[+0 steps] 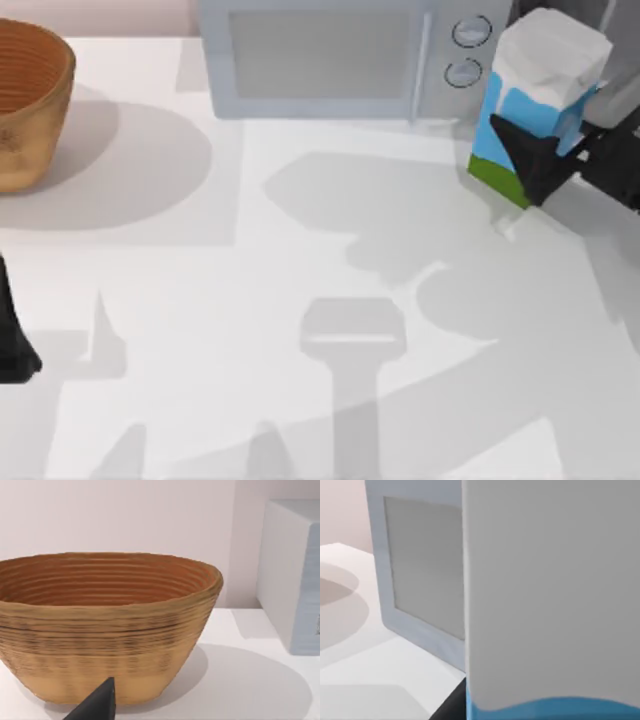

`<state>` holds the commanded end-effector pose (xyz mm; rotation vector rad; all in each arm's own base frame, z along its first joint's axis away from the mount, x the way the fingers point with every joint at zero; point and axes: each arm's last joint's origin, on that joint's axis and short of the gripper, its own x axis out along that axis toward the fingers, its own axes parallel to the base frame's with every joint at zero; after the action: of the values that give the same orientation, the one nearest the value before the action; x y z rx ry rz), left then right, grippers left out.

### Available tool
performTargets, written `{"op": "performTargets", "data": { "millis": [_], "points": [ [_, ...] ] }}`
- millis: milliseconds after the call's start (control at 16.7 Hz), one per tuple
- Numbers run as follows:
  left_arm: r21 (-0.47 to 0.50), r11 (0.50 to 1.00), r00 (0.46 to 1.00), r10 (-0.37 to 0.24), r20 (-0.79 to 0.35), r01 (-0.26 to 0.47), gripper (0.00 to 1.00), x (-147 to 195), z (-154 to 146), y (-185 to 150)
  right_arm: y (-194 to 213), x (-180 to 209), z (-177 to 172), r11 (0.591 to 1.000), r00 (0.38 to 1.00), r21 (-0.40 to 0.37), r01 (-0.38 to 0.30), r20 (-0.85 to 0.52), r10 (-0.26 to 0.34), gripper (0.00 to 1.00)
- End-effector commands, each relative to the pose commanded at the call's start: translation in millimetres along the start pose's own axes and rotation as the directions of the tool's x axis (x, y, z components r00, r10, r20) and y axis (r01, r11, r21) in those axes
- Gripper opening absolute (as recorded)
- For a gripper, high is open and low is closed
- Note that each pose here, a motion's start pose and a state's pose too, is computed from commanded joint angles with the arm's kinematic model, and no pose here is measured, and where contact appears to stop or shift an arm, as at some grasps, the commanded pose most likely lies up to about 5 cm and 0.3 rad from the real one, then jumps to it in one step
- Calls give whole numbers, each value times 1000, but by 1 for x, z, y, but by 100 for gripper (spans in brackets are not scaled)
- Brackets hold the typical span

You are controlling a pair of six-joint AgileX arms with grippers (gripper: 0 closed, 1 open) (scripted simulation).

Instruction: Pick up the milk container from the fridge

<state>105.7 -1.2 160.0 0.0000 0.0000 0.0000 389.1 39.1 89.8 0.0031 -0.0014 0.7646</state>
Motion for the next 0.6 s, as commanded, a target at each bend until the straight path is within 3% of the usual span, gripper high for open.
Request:
{"op": "performTargets", "data": {
  "millis": [600],
  "points": [
    [0, 1000, 1000, 0, 0, 0, 100, 0, 0, 0, 0, 0, 0, 1000, 1000, 0, 0, 0, 0, 90]
  ]
}}
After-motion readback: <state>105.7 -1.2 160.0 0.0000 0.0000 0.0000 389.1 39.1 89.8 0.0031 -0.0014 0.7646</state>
